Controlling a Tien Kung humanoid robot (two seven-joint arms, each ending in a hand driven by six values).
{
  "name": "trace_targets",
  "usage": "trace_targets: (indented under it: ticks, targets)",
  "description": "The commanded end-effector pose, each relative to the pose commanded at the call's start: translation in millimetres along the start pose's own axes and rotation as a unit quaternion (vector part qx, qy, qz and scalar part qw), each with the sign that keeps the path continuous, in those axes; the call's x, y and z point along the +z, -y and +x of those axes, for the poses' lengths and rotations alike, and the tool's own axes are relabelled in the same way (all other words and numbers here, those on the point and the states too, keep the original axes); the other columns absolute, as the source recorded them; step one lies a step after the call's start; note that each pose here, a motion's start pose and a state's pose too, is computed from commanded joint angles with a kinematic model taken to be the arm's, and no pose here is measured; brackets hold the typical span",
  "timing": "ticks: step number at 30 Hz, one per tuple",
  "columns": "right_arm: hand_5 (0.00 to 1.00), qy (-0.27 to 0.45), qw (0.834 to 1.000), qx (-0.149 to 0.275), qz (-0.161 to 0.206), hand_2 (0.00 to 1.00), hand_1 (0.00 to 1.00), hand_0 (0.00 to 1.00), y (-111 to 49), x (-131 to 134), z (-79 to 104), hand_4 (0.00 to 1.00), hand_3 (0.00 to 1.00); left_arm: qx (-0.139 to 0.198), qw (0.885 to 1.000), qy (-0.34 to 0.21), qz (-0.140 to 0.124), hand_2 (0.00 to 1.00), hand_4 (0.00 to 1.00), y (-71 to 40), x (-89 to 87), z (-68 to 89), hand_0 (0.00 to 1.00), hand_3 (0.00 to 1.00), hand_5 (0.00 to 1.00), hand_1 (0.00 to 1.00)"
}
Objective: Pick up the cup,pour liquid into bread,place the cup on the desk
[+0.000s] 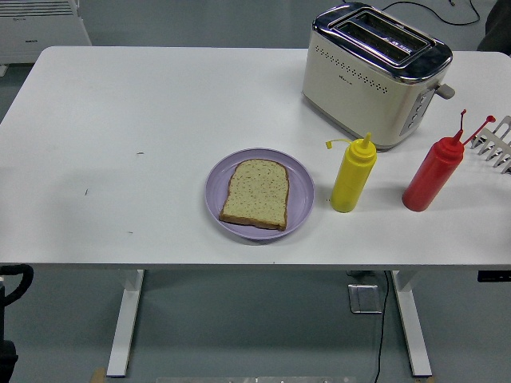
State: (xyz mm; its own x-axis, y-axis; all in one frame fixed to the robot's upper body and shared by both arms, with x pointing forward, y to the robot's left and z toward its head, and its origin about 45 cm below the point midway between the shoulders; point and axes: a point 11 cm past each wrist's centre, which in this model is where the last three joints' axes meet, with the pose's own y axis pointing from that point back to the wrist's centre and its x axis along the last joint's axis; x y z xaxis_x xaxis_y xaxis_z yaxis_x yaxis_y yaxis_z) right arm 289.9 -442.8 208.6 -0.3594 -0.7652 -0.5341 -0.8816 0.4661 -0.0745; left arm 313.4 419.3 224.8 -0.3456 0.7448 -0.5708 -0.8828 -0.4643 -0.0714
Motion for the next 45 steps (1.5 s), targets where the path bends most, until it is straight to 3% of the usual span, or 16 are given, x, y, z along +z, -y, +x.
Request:
trace_targets:
  ticks: [8,9,14,15,20,21,27,45]
  targets:
    - [0.392,0.062,0.998,0.02,-0.007,0.889,0.834,0.902,12.3,-4,11.4,0.808,0.922,0.002,1.0,0.0,-0.001,0.774,0.638,-0.1,0.6,0.8,0.754,0.67,0.998,0.765]
    - [0.508,0.067,0.998,0.02,-0.009,0.843,0.81,0.871,12.9,-3,11.8,0.78,0.878,0.001,1.0,-0.001,-0.001,0.774,0.638,0.0,0.7,0.8,0.754,0.67,0.998,0.765]
    - [0.508,0.087,0.996,0.014,-0.017,0.843,0.81,0.871,14.6,-1,9.7,0.78,0.878,0.001,1.0,-0.001,-0.002,0.774,0.638,0.3,1.0,0.6,0.754,0.67,0.998,0.765]
    - [0.559,0.089,0.996,0.013,-0.018,0.801,0.773,0.835,14.6,-1,9.4,0.759,0.845,0.001,1.0,-0.001,-0.002,0.774,0.638,0.3,1.0,0.5,0.755,0.67,0.998,0.765]
    - [0.559,0.1,0.994,-0.002,-0.031,0.801,0.773,0.835,14.2,2,7.1,0.759,0.845,0.002,1.0,-0.001,-0.003,0.774,0.638,0.5,1.4,0.6,0.755,0.67,0.998,0.765]
    - [0.605,0.102,0.994,-0.003,-0.035,0.774,0.756,0.817,14.1,3,7.1,0.726,0.825,0.002,1.0,-0.001,-0.003,0.775,0.637,0.6,1.6,0.6,0.754,0.67,0.998,0.765]
    - [0.62,0.106,0.993,-0.009,-0.051,0.763,0.752,0.809,13.1,8,5.7,0.707,0.808,0.002,1.0,-0.001,-0.003,0.774,0.637,0.8,1.7,0.3,0.754,0.67,0.998,0.765]
    - [0.635,0.109,0.993,-0.004,-0.05,0.755,0.747,0.805,13.8,9,6.8,0.703,0.801,0.002,1.0,-0.002,-0.004,0.774,0.637,1.1,2.2,0.3,0.754,0.669,0.998,0.765]
